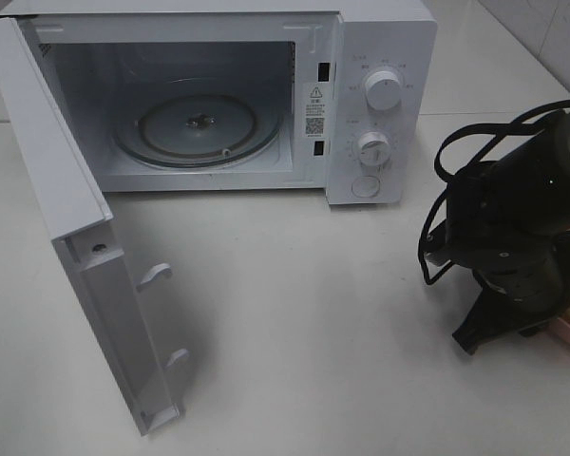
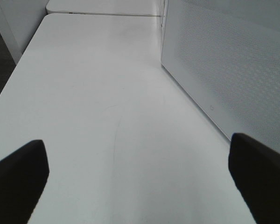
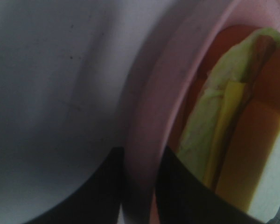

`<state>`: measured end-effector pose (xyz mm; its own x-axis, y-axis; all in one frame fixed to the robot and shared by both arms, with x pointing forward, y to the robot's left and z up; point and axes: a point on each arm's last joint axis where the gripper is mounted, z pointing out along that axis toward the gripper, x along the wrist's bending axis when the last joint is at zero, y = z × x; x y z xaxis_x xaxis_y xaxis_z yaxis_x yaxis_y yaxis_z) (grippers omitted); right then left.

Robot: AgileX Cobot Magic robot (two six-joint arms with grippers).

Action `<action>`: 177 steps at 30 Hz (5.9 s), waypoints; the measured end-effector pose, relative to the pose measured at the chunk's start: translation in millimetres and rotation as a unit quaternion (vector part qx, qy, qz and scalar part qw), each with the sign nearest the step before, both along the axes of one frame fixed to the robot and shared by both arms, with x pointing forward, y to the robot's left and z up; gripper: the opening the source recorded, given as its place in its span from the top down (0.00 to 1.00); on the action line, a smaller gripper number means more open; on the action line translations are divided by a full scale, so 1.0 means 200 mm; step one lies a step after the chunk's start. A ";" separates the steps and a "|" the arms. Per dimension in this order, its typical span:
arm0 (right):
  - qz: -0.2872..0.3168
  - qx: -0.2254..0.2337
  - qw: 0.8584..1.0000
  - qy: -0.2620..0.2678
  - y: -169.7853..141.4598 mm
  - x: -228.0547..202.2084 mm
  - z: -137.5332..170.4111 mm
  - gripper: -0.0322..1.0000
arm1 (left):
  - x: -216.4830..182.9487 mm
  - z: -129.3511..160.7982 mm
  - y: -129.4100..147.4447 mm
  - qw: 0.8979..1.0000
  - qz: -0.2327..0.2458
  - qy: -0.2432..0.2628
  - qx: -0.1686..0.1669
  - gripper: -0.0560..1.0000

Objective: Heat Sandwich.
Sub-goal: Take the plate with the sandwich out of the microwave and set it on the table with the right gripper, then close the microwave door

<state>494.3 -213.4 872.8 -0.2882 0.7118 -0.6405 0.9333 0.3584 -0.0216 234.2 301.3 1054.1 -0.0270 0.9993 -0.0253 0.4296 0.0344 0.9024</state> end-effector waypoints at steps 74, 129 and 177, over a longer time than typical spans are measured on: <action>0.136 0.347 0.907 -0.196 -0.38 -1.01 1.05 0.25 | 0.00 0.00 0.00 1.000 0.000 0.000 0.000 0.01; 0.010 0.397 0.822 -0.410 -0.45 -1.32 0.88 0.25 | 0.00 0.00 0.00 1.000 0.000 0.000 0.000 0.01; 0.010 0.397 0.822 -0.410 -0.45 -1.32 0.88 0.25 | 0.00 0.06 0.00 0.999 0.000 -0.047 0.001 0.01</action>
<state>229.4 -303.1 1048.3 -0.0080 0.9993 0.0376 0.5120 -0.0282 0.8585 234.8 301.4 1065.3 -0.0246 0.9994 -0.0263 0.3421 0.0331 0.9391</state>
